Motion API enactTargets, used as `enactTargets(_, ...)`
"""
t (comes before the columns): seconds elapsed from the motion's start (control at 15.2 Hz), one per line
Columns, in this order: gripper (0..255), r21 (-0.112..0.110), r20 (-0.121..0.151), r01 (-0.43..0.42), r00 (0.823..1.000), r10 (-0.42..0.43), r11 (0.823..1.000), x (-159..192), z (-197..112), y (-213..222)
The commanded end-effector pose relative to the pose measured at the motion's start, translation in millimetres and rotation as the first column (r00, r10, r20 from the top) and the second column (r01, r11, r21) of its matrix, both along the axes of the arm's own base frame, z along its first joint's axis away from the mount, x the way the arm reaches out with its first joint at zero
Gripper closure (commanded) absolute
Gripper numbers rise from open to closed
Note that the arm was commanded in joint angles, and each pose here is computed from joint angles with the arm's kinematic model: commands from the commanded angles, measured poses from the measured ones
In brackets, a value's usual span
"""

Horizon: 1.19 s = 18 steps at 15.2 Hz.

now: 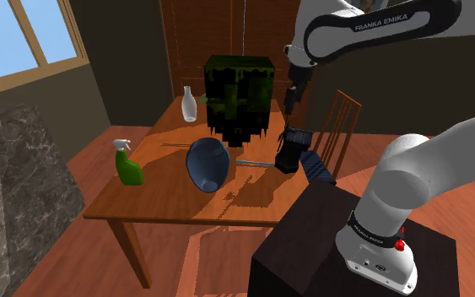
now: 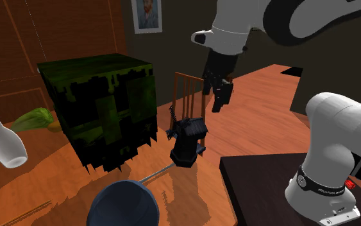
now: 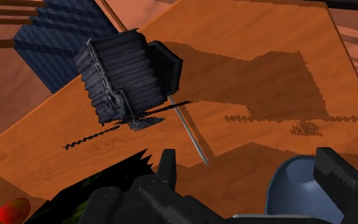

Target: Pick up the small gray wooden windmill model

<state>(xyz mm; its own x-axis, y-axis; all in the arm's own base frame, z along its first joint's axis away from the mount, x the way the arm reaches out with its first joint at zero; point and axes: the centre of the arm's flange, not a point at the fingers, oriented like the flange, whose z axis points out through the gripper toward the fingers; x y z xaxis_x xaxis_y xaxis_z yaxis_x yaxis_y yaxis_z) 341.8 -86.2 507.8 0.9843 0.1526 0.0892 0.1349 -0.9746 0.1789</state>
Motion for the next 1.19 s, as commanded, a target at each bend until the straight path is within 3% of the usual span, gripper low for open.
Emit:
enactTargets(0.0,0,-0.043,-0.004,-0.037,0.999,0.037,0.998,6.6,-17.0,-10.9)
enactTargets(0.33,0,-0.141,-0.024,-0.122,0.993,0.119,0.983,26.6,-62.1,-44.1)
enactTargets(0.66,0,-0.230,-0.049,-0.199,0.980,0.193,0.953,47.3,-101.2,-77.3)
enactTargets(1.12,0,-0.230,-0.049,-0.199,0.980,0.193,0.953,47.3,-138.2,-77.3)
